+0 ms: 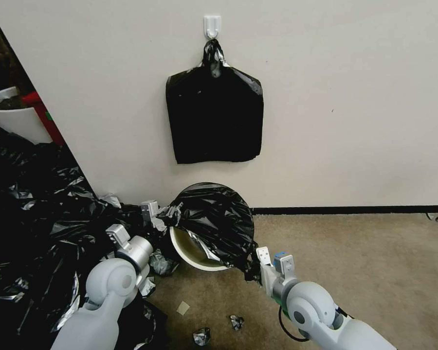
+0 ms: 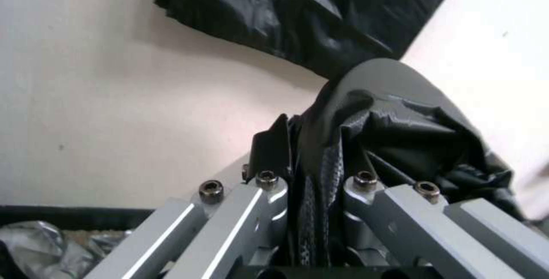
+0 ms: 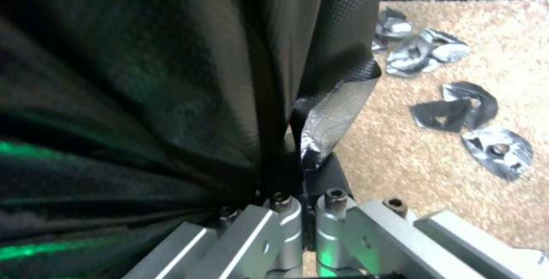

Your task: Place a trash bag onto the trash bin.

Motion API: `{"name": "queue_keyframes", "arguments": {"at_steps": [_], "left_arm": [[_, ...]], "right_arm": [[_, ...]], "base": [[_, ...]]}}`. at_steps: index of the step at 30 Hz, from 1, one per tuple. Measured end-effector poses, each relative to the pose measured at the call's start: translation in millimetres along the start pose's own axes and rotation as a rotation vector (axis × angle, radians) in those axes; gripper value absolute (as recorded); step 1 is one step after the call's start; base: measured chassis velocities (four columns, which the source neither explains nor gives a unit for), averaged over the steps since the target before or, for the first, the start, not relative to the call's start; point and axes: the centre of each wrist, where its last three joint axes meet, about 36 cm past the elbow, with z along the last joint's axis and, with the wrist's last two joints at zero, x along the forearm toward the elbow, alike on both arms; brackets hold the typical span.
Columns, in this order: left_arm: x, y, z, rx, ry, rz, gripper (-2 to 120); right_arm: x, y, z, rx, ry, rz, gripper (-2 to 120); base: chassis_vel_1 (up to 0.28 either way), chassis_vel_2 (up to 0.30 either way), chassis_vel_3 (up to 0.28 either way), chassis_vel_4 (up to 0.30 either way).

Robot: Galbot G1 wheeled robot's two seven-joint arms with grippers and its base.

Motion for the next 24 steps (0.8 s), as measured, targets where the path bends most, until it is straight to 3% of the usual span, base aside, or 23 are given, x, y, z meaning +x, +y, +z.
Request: {"name": "queue_keyframes", "arguments": {"at_steps": [8,14,18,22,24], "left_arm": [[-12,19.3,3.9,-0.055,0.011,-0.069,7],[-15,19.6,7.8,-0.072,0.028,-0.075,6],[-18,14.9,11.0,-0.069,0.04,-0.091,6],[-20,11.8,9.4,-0.068,0.047,-0.103,6],[-22,7.7,4.5,-0.071,0.051,-0.119,6]], "right_arm": [[27,17,6,0.084,0.023,0.047,27],[51,37,6,0.167,0.002,0.064,47],[59,46,12,0.288,-0.056,0.114,65],[60,49,21,0.374,-0.101,0.145,76],[63,52,32,0.49,-0.179,0.153,86]], "base": [[0.0,0.0,0.0,0.0],[0.0,0.0,0.0,0.0],[0.0,0.0,0.0,0.0],[0.0,0.0,0.0,0.0],[0.0,0.0,0.0,0.0]]}}
